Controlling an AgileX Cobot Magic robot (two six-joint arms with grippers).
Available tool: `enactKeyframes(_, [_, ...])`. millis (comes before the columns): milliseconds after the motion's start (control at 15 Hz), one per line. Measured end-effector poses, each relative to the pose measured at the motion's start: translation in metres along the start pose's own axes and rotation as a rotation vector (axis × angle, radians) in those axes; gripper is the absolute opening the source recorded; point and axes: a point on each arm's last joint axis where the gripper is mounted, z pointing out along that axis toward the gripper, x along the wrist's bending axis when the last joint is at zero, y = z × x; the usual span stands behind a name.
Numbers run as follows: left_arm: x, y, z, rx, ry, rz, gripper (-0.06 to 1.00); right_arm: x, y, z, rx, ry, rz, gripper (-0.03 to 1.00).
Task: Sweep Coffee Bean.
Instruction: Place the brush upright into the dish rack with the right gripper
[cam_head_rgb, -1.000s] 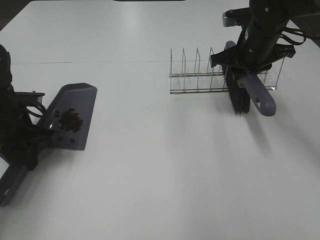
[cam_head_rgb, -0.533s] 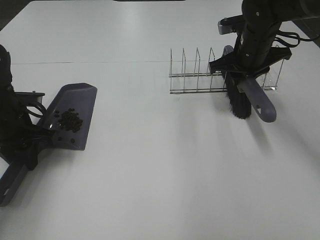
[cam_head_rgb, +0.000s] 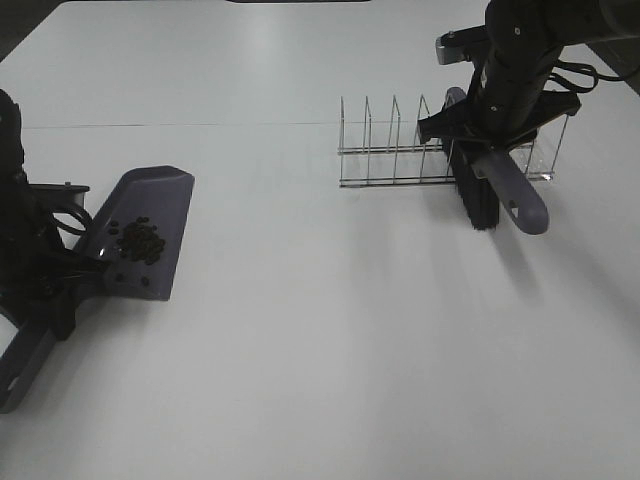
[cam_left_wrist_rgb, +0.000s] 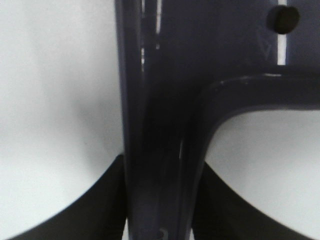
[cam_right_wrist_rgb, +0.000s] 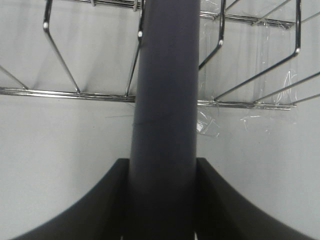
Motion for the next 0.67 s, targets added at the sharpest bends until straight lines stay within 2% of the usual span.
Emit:
enactKeyframes(267, [0.0000, 0.0000, 0.0000, 0.000, 0.000, 0.000, 0.33, 0.0000, 0.0000, 0.0000, 0.000, 0.000, 0.000, 0.32])
enactKeyframes(333, [0.0000, 0.0000, 0.0000, 0.000, 0.000, 0.000, 0.33, 0.0003, 0.0006, 0.0000, -0.006, 0.003, -0.005, 0.51])
enactKeyframes(467, [0.0000, 0.0000, 0.0000, 0.000, 0.000, 0.000, 0.33, 0.0002, 0.0007, -0.0004, -0.007, 0.003, -0.006, 0.63])
enactKeyframes(667, [0.0000, 0.0000, 0.0000, 0.000, 0.000, 0.000, 0.33, -0.0002, 0.0011, -0.0016, -0.009, 0.002, -0.006, 0.67])
